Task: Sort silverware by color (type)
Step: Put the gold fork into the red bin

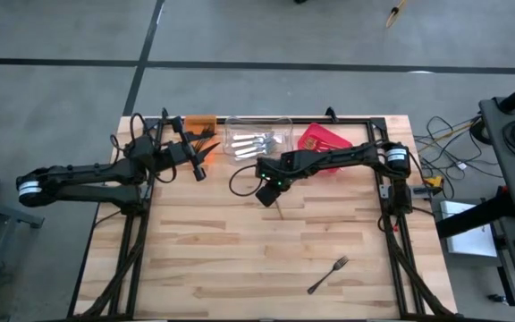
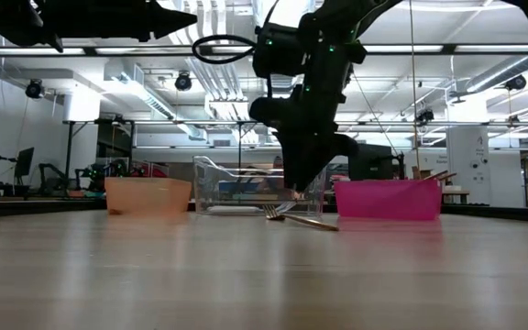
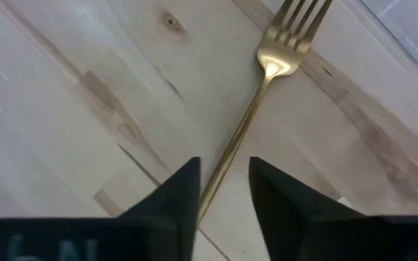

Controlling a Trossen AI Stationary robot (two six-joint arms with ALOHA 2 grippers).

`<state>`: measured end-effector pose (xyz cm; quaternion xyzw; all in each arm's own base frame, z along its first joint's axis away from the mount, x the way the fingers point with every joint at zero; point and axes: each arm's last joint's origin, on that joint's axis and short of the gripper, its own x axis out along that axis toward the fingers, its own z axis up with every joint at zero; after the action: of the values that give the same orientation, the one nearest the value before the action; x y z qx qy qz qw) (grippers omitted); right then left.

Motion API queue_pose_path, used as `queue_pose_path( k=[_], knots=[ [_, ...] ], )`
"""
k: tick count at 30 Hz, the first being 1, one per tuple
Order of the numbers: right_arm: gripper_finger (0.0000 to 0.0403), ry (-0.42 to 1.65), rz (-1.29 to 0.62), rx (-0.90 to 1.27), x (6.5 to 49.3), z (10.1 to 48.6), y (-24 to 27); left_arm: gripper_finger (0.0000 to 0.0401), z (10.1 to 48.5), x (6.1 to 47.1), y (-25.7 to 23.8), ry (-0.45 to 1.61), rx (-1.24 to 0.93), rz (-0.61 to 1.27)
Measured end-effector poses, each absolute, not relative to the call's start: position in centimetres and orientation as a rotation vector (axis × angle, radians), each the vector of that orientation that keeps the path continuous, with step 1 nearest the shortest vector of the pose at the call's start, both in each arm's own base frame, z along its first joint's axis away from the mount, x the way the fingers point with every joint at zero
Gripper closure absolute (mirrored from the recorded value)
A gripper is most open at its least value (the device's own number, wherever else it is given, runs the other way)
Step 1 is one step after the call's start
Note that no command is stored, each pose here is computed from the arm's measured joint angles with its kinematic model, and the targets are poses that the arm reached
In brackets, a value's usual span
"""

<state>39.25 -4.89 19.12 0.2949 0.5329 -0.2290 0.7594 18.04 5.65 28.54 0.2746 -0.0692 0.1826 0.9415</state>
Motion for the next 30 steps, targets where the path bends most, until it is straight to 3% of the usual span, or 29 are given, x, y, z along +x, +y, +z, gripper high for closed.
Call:
queue_pose_path(
  k=[6, 11, 22, 30],
  knots=[
    [0.0223, 1.142, -0.551, 0.633, 39.5, 18.7, -5.1, 0.0301, 28.6, 18.0, 5.7, -0.143, 0.56, 0.373],
    [0.0198, 1.151, -0.579, 0.632, 39.8, 17.5, -5.2, 0.0301, 28.6, 18.0, 5.7, -0.143, 0.56, 0.373],
    [0.0219, 1.179, -0.599, 0.624, 40.6, 14.7, -5.3, 0.0301, 28.6, 18.0, 5.7, -0.142, 0.56, 0.373],
    [0.0289, 1.217, -0.607, 0.617, 40.7, 13.8, -5.3, 0.0301, 28.6, 18.0, 5.7, -0.143, 0.559, 0.373]
  ],
)
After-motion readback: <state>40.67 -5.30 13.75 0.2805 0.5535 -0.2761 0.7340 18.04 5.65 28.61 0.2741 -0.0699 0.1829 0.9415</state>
